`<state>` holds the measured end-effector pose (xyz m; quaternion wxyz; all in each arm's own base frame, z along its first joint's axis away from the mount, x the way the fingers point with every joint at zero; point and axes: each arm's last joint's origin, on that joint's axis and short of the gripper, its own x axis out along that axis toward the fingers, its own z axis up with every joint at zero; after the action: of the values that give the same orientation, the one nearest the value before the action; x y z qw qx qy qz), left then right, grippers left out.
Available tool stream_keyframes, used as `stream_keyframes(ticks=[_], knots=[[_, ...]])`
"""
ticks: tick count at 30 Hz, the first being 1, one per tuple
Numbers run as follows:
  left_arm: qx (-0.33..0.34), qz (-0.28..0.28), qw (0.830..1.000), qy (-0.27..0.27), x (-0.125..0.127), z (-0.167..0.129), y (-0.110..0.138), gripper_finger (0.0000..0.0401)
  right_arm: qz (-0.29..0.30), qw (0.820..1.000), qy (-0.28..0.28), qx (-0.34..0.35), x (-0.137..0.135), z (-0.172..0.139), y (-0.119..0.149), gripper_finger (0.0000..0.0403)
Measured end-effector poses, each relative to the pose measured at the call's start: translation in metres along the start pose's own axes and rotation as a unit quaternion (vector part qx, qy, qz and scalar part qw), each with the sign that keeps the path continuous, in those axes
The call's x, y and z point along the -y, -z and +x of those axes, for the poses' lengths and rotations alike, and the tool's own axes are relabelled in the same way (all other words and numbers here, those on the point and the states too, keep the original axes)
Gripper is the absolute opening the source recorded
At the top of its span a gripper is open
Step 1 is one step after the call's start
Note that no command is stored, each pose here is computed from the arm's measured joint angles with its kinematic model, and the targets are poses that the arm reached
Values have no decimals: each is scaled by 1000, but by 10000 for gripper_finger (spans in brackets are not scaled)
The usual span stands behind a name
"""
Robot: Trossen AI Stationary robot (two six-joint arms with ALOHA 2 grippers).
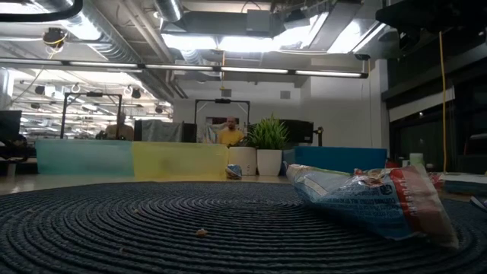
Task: Pick and place Granola Bars by type
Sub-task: Put the green granola bar into the yellow bin
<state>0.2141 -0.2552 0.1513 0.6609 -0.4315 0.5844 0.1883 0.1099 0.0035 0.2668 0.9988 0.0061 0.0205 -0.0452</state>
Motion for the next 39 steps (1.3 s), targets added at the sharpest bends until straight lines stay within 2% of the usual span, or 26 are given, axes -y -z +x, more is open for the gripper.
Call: stream_keyframes(ticks=[14, 19, 24, 33, 39], knots=[[0, -7, 1000, 0, 0, 0, 0, 52, 0, 1000, 0, 0, 0, 0, 0, 13], [1, -8, 1000, 8, 1, -6, 0, 17, 0, 1000, 0, 0, 0, 0, 0, 13], [50, -3, 998, 48, 12, -37, -5, 12, 0, 1000, 0, 0, 0, 0, 0, 13], [149, 45, 986, 55, 16, -128, -34, 9, 0, 1000, 0, 0, 0, 0, 0, 13], [172, 63, 979, 85, 12, -156, -51, 10, 0, 1000, 0, 0, 0, 0, 0, 13]])
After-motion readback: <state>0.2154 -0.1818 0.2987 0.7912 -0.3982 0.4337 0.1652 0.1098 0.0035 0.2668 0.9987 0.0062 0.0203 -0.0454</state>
